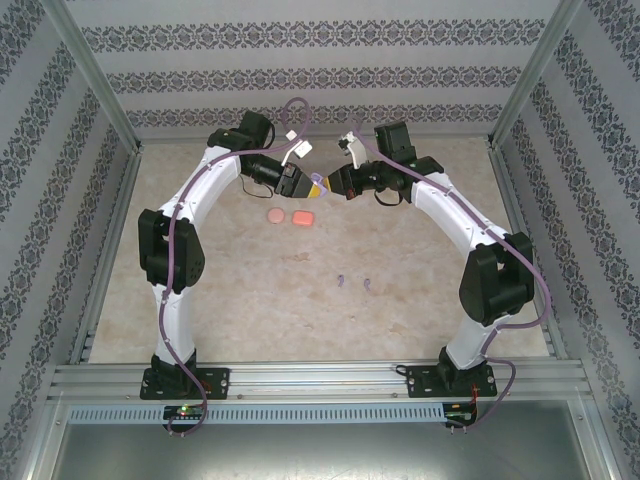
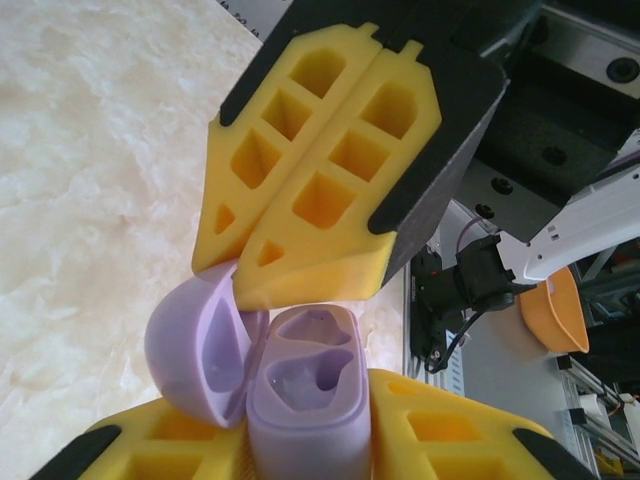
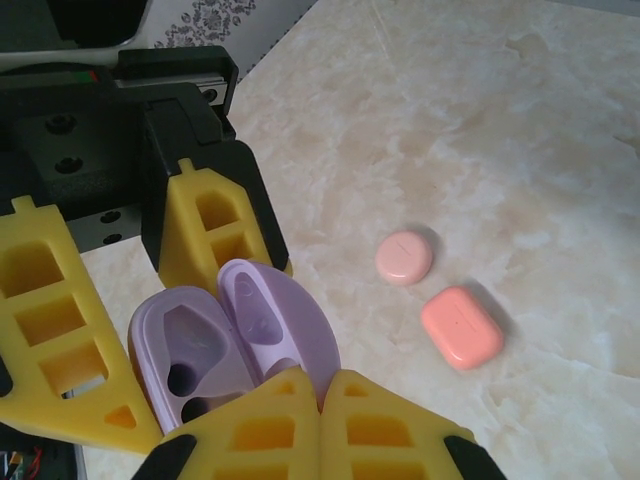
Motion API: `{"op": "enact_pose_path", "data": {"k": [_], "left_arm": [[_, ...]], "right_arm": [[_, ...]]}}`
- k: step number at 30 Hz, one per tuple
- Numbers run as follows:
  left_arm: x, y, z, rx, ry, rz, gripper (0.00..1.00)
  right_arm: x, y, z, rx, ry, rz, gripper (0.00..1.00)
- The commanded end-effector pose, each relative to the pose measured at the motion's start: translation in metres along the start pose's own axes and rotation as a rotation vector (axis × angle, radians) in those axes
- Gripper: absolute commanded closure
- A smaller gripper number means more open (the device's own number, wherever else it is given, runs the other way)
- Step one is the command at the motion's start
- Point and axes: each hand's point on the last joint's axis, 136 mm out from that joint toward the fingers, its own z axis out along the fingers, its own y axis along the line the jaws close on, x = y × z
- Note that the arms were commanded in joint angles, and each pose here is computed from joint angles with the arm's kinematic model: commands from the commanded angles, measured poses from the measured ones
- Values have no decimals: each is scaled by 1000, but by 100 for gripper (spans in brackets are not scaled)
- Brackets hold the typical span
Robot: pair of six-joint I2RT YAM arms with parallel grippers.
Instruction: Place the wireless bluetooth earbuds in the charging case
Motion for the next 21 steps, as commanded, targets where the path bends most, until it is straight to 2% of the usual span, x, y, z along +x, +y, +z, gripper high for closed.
{"op": "enact_pose_path", "data": {"k": [1,9,11,13,14,17,21], "left_arm": [[-5,-9,3,53,-9,33,75],[-7,-10,3,60,-15,37,95],[-7,-10,3,60,-16,40,98],[-6,-7,4,53,-15,41,100],[-6,-5,4,47,-15,41,100],[-7,1,4,16,-23,49,100],[-12,11,-3,-21,-67,56,100]], "right_arm": [[2,8,7,-27,31,-29,100],[1,6,8,-5,32,-35,100],[-1,4,7,6,27,-33,88],[-4,3,5,22,15,-31,68],[-7,1,2,32,4,-28,63],[-14,0,-9,50,-32,-11,51],[-13,3,-31,67,-65,12,44]]}}
